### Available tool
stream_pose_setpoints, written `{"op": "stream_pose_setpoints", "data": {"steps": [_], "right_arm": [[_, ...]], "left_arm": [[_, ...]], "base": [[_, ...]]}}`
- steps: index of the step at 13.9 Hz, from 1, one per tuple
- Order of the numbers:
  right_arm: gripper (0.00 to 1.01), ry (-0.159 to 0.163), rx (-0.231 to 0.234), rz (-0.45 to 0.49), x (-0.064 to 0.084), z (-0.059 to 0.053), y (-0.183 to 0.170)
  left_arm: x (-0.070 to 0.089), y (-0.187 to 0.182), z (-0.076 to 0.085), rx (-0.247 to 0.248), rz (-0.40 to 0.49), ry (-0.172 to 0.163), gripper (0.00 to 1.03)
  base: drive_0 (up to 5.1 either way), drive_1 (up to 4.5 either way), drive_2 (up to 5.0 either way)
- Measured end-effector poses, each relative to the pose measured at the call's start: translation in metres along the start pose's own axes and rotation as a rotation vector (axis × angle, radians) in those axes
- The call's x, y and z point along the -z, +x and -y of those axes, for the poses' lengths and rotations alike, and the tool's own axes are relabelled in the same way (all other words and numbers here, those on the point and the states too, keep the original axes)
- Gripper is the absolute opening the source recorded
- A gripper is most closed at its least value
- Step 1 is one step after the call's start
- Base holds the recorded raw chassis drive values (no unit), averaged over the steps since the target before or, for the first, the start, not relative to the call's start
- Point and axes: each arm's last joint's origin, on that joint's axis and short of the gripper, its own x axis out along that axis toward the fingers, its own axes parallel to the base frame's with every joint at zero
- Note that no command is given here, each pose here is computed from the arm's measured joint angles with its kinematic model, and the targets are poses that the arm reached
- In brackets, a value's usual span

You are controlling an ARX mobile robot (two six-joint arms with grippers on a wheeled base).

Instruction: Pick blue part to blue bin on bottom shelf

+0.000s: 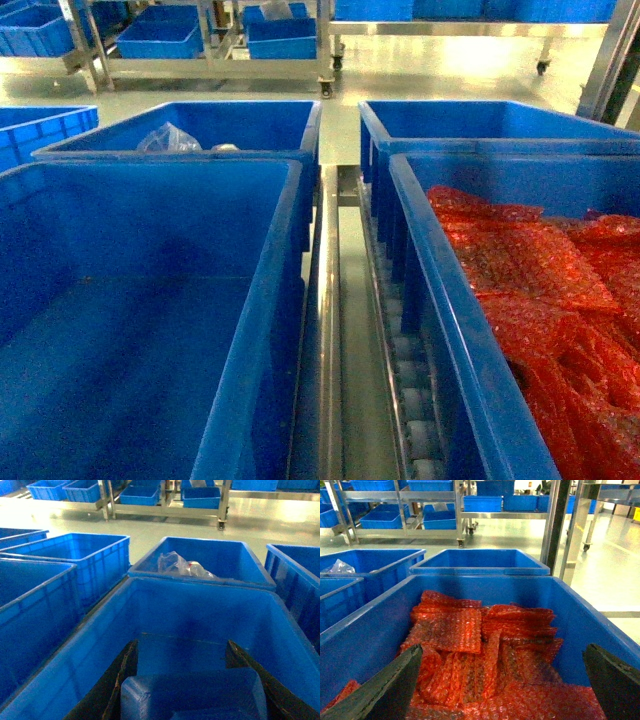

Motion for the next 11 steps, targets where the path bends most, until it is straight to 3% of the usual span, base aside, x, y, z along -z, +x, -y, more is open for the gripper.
{"op": "stream_pose_setpoints", "data": {"steps": [2,3,5,8,9,10,11], "right_arm": [[0.98,0.000,0.000,0.000,0.000,0.000,0.000],[0.98,0.000,0.000,0.000,0.000,0.000,0.000],[0.98,0.000,0.000,0.000,0.000,0.000,0.000],[0.98,0.000,0.000,0.000,0.000,0.000,0.000],[0.98,0.000,0.000,0.000,0.000,0.000,0.000],[0.98,0.000,0.000,0.000,0.000,0.000,0.000],[0.98,0.000,0.000,0.000,0.000,0.000,0.000]], "left_arm": [[-0.007,0.035,0.015,0.006,0.020,-0.018,0.43],[-0.011,0.055,0.025,0.018,0.021,-0.031,0.49],[-0.002,0.063,0.031,0.025,-0.029,-0.008,0.74],[-0.005,0.062,0.030,0.026,-0.016,-0.023,1.00],[-0.005,0.063,0.027,0.089,0.047,-0.055,0.92],[0.000,0.058,0.012,0.177,0.109,-0.046,0.78],[0.012,0.051,-0.005,0.200,0.107,-0.019,0.63]], "base": [[0.0,0.00,0.0],[0.0,0.00,0.0],[0.0,0.00,0.0],[0.0,0.00,0.0],[0.0,0.00,0.0],[0.0,0.00,0.0],[0.0,0.00,0.0]]}}
